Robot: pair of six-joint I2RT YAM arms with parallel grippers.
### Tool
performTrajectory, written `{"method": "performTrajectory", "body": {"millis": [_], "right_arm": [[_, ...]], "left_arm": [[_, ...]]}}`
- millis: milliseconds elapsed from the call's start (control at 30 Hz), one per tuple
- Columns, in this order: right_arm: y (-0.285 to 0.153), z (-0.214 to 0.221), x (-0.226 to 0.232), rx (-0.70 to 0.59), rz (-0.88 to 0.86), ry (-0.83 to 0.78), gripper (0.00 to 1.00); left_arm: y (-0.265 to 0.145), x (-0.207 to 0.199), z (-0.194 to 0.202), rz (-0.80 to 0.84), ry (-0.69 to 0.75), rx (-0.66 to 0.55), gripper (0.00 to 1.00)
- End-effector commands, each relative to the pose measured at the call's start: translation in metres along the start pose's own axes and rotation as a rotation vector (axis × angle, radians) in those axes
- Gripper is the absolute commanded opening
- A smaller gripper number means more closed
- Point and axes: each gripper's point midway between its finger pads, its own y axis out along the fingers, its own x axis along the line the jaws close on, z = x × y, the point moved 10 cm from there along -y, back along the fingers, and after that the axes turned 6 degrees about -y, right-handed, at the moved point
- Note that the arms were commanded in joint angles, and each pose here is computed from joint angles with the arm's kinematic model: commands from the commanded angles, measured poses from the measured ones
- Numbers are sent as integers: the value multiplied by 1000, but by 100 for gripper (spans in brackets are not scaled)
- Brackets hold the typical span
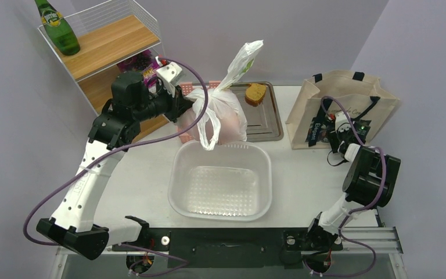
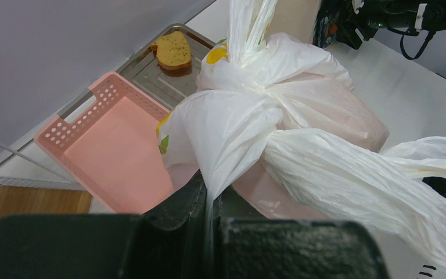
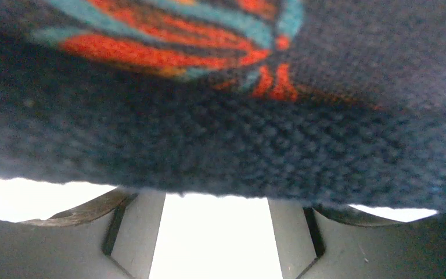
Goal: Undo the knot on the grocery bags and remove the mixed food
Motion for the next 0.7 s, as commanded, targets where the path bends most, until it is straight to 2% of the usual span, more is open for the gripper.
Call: {"method": "performTrajectory", "body": {"millis": [0,167,300,433,600,667], "right_arm": [[22,-43,-28,-81,85,-36,59],[44,-69,-27,-98,88,-40,59],[64,-94,-45,-129,117,-21,59],[80,-104,-47,-95,95,-76,61],[64,-107,-52,-98,43,-144,66],[42,-91,-42,-62,-73,-172,68]], "left_arm": [[3,7,-4,7,10,-23,0],[9,16,-3,-13,-6,4,0],[13,24,-5,-30,-11,17,0],[15,31,-8,-46,-12,23,0],[12,34,-15,-48,-32,3,0],[8,34,-17,-46,-40,-14,0]]}}
